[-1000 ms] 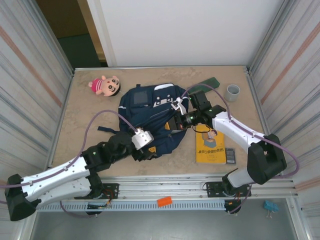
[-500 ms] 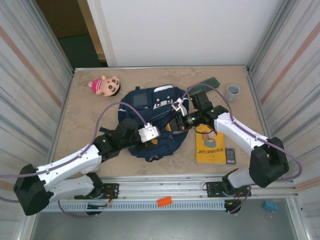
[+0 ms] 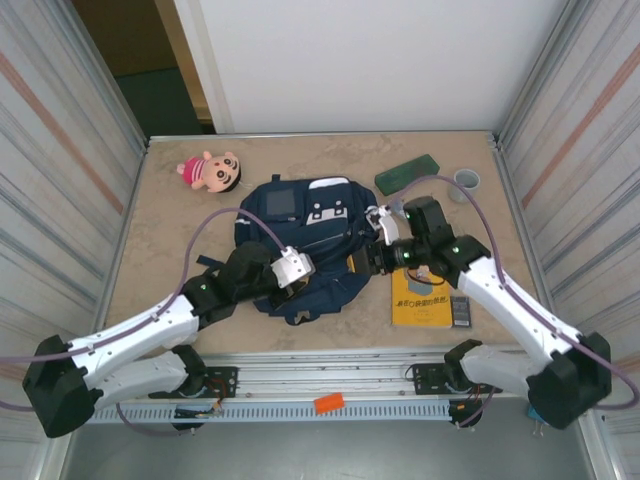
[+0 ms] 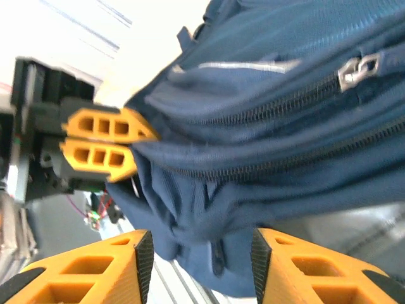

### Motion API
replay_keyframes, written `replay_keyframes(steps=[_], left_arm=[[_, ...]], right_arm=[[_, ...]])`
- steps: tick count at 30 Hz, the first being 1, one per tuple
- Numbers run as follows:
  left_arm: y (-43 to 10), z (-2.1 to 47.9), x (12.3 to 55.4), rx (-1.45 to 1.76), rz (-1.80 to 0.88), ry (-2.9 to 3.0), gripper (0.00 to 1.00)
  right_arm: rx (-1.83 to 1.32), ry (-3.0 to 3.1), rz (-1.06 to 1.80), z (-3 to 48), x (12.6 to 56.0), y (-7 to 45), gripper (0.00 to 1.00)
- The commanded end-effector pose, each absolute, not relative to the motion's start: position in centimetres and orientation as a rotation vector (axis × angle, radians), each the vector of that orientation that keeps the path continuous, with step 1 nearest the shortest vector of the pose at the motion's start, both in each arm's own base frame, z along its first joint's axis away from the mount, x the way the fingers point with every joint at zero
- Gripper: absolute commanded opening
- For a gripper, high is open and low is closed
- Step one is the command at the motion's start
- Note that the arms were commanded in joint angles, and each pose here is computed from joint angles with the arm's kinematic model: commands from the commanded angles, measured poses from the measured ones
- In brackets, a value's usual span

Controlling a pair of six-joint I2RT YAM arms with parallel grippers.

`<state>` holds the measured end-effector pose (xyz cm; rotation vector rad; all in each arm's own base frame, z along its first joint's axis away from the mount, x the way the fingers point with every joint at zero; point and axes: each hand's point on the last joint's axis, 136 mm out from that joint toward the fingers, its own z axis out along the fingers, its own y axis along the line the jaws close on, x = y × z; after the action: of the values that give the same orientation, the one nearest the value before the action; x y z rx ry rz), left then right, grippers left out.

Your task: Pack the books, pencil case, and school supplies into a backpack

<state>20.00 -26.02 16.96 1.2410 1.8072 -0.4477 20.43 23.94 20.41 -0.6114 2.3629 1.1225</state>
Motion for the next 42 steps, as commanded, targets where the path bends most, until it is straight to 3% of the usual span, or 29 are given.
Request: replay_keyframes(steps=[1, 16, 27, 32, 36, 37, 38, 40, 42], left_arm=[[-26.4, 20.4, 20.1, 1.127, -0.553, 1.745, 0.0], [-27.6, 20.9, 20.6, 1.109, -0.621, 1.764, 0.0], [-28.1, 21.9, 20.8, 1.082, -0.661, 1.74, 0.0], [-28.2, 21.8, 21.1, 1.073, -0.66, 1.751, 0.0], [-28.2, 20.9, 21.4, 1.052, -0.656, 1.785, 0.0], [-28.3, 20.7, 21.3, 1.05, -0.664, 1.788, 0.03], [-28.4, 20.6, 21.3, 1.049, -0.676, 1.792, 0.13], [-28.4, 20.3, 20.9, 1.054, -0.69, 1.805, 0.46], [-27.8, 20.2, 20.9, 1.047, -0.669, 1.825, 0.63]], right_arm=[[-0.619, 2.398, 1.0, 18.3, 19.3, 23.7, 0.45], [-0.682, 2.42, 1.033, 16.0, 18.6, 27.1, 0.43], [-0.689, 2.491, 0.871, 13.1, 18.8, 26.3, 0.42], [-0.678, 2.476, 0.865, 13.6, 18.9, 26.3, 0.11], [-0.686, 2.444, 0.939, 15.4, 18.4, 26.9, 0.0], [-0.688, 2.438, 0.95, 15.7, 18.4, 27.0, 0.0], [-0.687, 2.437, 0.955, 15.9, 18.4, 27.0, 0.0], [-0.676, 2.447, 0.955, 16.0, 18.6, 26.8, 0.0], [-0.673, 2.461, 0.98, 16.1, 18.6, 26.8, 0.0]])
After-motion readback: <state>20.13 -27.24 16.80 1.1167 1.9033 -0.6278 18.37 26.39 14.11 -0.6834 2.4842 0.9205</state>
